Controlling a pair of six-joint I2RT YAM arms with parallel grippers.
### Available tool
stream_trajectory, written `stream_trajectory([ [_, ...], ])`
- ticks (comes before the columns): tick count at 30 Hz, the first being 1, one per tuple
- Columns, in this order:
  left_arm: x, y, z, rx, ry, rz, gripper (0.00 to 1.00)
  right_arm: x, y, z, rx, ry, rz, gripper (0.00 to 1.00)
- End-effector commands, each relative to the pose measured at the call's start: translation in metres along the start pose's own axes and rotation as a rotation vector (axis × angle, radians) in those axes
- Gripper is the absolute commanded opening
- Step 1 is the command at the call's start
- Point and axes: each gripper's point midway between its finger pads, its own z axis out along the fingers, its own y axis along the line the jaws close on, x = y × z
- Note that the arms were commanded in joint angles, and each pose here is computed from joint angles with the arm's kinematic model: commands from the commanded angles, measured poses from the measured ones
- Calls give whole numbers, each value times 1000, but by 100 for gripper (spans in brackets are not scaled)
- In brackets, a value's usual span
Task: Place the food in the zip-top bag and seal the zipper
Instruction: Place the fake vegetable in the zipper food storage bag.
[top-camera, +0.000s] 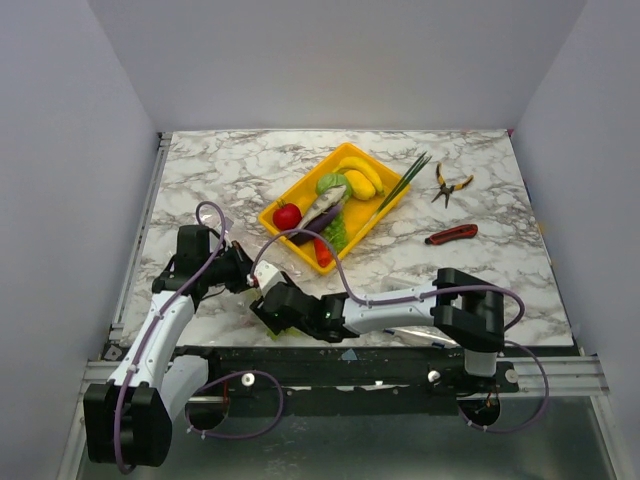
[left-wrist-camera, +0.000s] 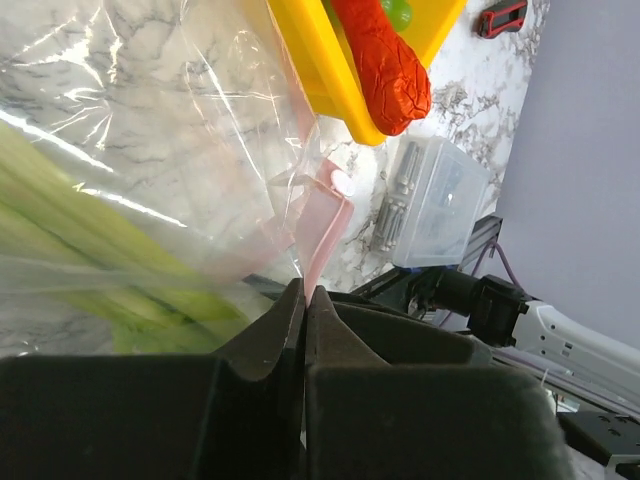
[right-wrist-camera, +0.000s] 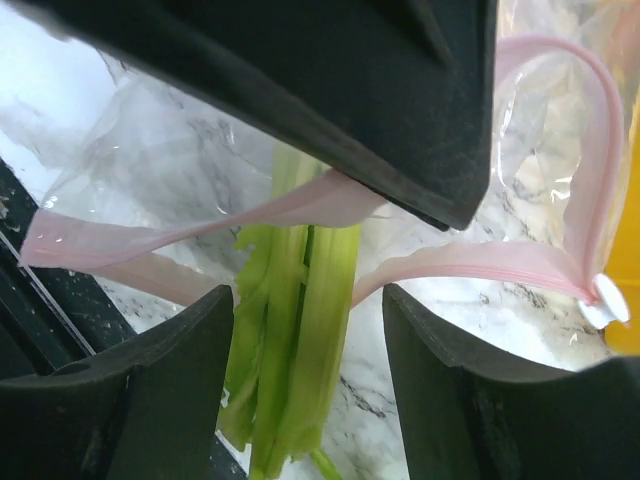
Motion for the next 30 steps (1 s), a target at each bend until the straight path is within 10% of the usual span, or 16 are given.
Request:
stream_trajectory([
  [1, -8, -15, -5, 48, -20, 48, 0, -25, -11, 0, 68, -134, -21, 64],
  [18, -14, -24, -10, 53, -33, 71, 0, -28, 13, -70, -182, -136, 186, 59],
  [30, -5, -18, -9, 54, -15, 60, 0, -23, -1, -2, -2, -246, 13, 52],
])
